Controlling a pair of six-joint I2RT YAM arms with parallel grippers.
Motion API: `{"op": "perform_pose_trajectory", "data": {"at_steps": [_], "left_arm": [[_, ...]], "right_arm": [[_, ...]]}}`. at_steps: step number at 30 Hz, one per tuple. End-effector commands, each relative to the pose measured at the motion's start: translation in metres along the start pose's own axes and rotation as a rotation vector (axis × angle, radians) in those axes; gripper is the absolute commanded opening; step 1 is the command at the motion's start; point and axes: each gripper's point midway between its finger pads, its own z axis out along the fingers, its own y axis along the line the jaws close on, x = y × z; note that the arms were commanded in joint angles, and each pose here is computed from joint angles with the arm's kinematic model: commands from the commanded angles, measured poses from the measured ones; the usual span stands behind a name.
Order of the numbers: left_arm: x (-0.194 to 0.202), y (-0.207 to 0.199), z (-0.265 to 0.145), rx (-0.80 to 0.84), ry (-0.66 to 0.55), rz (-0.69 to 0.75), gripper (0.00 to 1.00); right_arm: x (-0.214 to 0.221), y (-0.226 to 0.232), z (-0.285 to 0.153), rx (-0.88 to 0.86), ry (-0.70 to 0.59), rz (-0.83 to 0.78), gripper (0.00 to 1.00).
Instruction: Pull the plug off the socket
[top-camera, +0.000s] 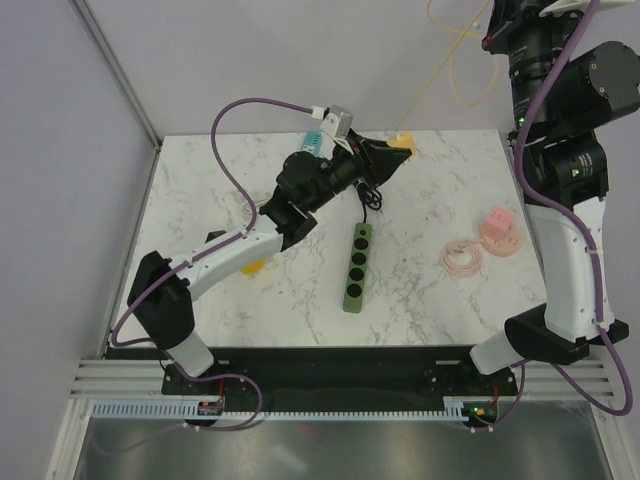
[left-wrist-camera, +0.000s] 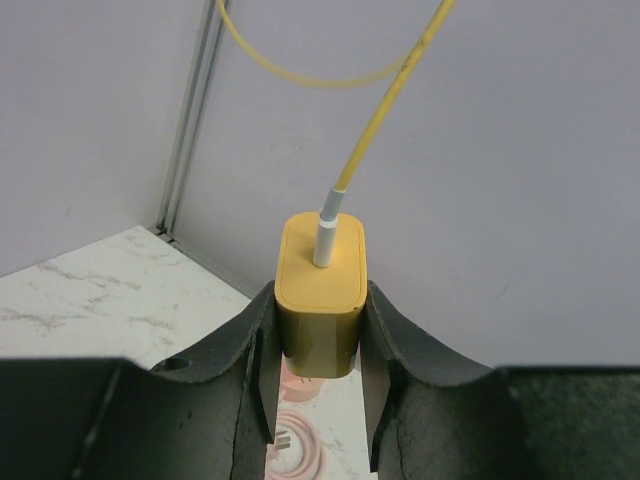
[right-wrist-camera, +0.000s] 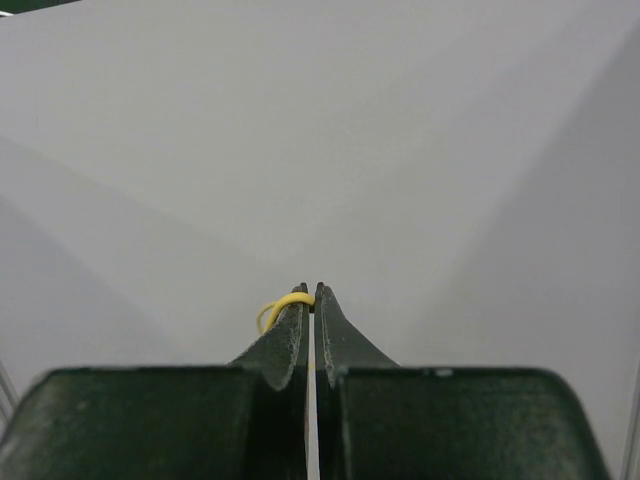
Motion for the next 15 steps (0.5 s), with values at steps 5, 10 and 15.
{"op": "perform_pose_trajectory", "data": {"at_steps": [5, 10, 15], "left_arm": [[0.078, 0.036, -0.015, -0.139, 0.231, -0.036, 0.02], [0.094, 0.044, -0.009, -0.148, 0.255, -0.037, 0.02], [0.138, 0.082, 0.006, -0.221, 0.334, 0.046, 0.02]], "right_arm": [[-0.126, -0.032, -0.044, 0.092, -0.361, 0.059, 0.00], [-0.039, -0.057, -0.040, 0.239, -0.185, -0.013, 0.00], [0.053, -0.082, -0.047, 0.365, -0.038, -0.045, 0.00]]}}
